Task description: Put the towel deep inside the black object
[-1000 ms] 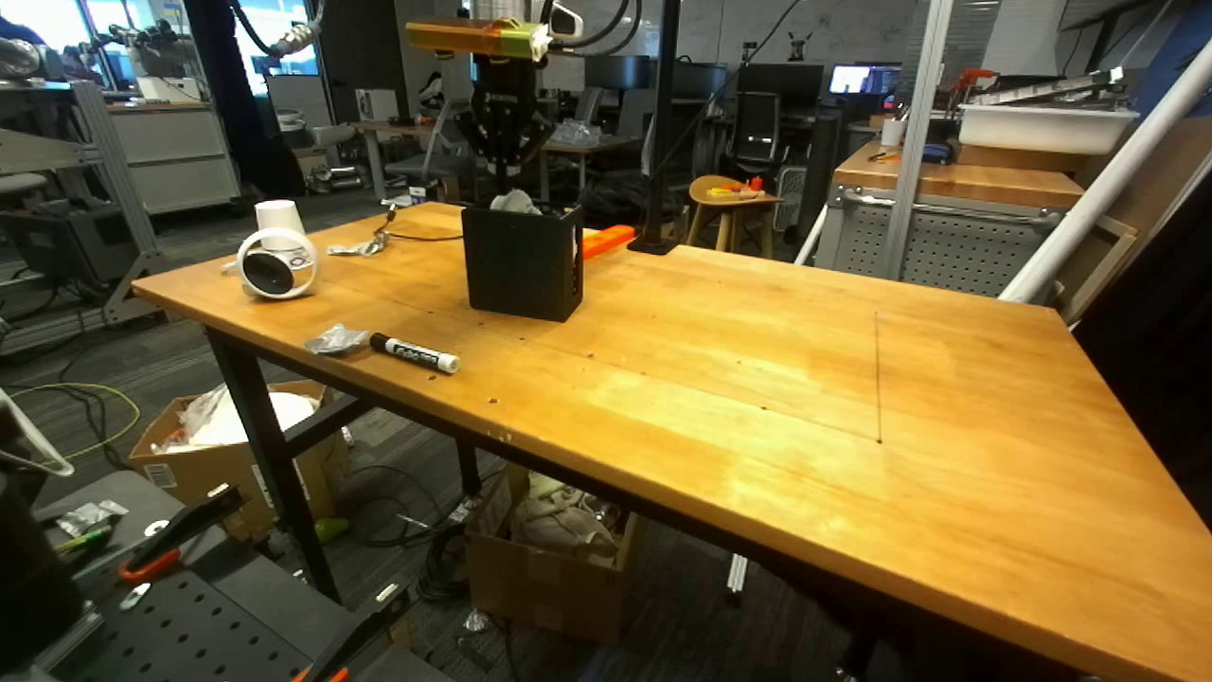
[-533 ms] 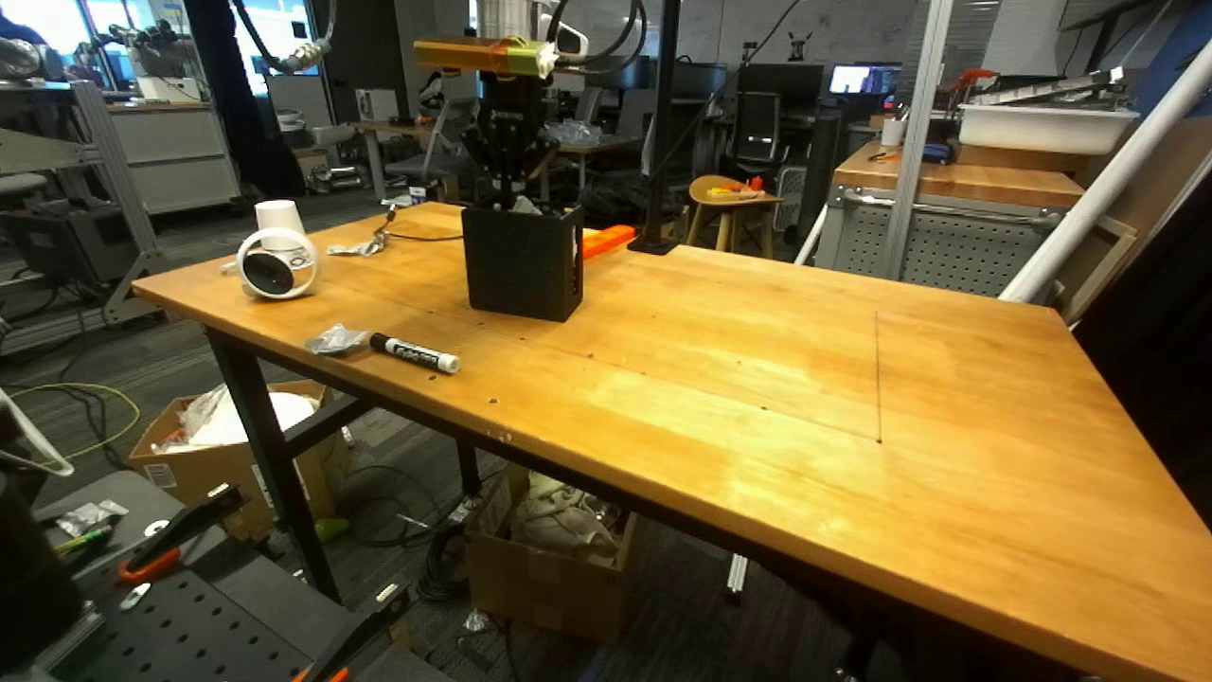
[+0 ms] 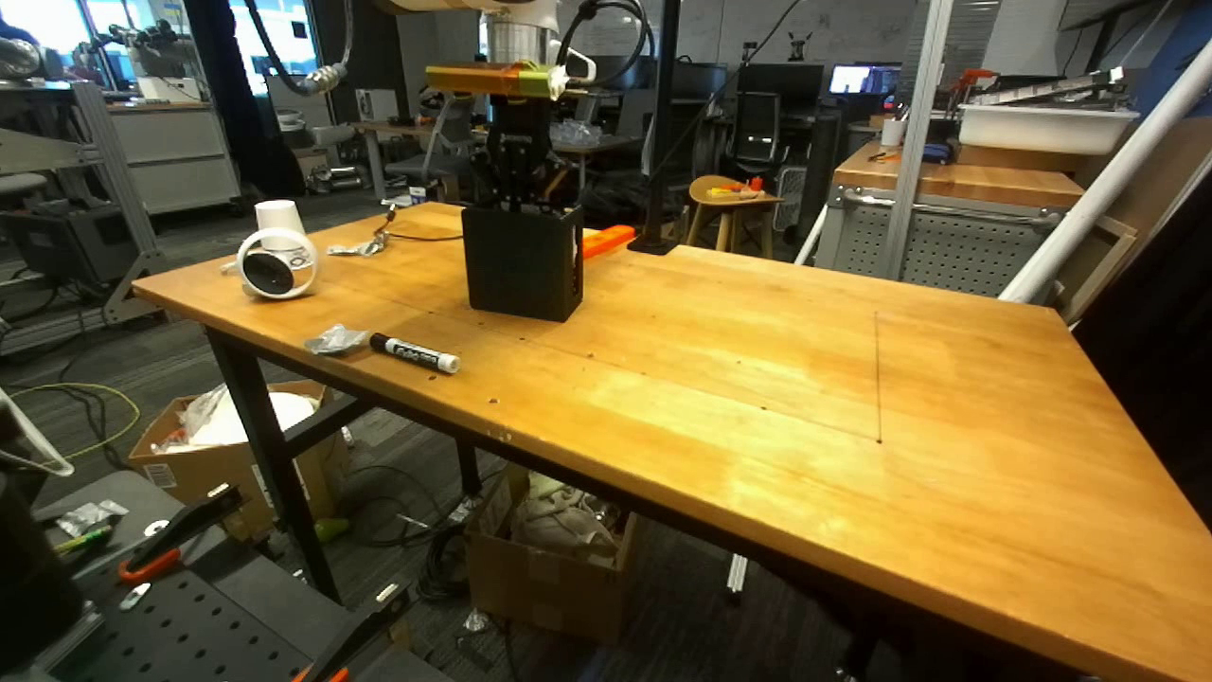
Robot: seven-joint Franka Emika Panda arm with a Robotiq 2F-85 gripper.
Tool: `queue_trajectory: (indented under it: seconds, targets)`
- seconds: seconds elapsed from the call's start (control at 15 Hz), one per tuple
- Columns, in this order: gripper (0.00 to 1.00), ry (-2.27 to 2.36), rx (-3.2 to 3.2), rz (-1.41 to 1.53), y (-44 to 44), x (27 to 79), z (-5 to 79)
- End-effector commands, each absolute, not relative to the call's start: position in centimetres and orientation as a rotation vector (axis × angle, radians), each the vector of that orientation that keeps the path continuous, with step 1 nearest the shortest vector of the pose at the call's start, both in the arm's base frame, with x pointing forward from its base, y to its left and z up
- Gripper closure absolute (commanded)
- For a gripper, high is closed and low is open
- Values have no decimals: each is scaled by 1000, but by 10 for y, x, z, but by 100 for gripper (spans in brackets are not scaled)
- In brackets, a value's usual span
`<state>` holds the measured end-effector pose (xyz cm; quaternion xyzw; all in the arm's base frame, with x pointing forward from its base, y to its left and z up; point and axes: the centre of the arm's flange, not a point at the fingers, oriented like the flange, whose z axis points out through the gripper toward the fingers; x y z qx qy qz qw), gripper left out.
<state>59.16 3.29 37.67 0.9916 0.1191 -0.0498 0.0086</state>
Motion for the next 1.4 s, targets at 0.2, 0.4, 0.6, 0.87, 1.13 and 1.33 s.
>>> queue_trajectory:
  seconds: [0.2,0.4,0.6,0.87,1.13,1.33]
  targets:
    - [100,374,3082,-224,30,585,356]
    - [100,375,3099,-288,30,578,338]
    - [100,378,3084,-382,33,569,313]
    - [100,384,3072,-439,36,563,303]
    - [100,368,3101,-365,31,569,326]
    - [100,342,3147,-247,24,573,359]
